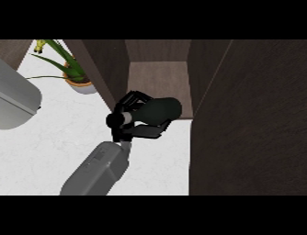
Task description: Pick up the wine, place it into the cabinet and close the cabinet
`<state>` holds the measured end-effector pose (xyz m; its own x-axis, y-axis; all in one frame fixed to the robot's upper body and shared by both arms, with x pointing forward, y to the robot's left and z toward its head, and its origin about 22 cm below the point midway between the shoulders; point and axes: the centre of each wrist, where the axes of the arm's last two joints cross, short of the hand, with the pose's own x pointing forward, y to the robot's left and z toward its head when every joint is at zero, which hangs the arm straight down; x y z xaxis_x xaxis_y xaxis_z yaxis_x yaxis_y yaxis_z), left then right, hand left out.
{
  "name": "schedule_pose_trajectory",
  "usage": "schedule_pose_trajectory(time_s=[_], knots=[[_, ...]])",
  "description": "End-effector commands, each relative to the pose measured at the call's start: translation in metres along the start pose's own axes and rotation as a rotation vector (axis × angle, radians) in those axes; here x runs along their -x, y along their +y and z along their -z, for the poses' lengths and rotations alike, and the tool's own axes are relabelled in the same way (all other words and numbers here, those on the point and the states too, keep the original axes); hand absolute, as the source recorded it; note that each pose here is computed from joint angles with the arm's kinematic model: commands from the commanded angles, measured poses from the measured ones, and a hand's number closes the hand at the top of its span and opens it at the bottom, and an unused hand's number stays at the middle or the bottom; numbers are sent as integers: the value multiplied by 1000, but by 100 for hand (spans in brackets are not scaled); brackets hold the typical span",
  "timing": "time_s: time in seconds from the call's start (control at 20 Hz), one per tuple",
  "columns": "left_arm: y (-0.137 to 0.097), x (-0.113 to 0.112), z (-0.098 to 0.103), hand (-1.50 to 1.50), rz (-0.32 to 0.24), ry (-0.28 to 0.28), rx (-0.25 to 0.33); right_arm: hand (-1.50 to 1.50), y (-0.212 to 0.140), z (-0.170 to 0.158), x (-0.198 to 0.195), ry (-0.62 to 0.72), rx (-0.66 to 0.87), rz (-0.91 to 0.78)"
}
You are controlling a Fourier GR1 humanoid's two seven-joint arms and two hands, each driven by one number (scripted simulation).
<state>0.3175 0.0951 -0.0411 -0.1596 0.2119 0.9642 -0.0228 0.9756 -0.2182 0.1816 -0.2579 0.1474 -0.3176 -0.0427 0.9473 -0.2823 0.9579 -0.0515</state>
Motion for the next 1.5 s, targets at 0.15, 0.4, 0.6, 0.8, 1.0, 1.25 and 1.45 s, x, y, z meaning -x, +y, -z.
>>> schedule_pose_trajectory(time_s=[0.15,0.4,0.6,0.8,1.0,1.25,1.45], knots=[[23,19,11,150,-118,23,-11,-150,6,-6,-6,-17,15,-8],[2,-3,24,150,-70,30,22,-150,2,8,3,-19,21,8],[3,8,41,150,-99,48,16,-150,11,-7,2,6,-21,24],[-1,4,47,150,-123,47,25,-150,18,5,-9,-3,-17,22],[-4,-5,63,150,-139,35,-6,-150,2,10,11,-6,-17,18],[-15,-13,71,150,-111,20,1,-150,9,13,1,-7,-16,20],[-4,-8,73,150,-81,48,-14,-150,4,15,0,-12,-14,17]])
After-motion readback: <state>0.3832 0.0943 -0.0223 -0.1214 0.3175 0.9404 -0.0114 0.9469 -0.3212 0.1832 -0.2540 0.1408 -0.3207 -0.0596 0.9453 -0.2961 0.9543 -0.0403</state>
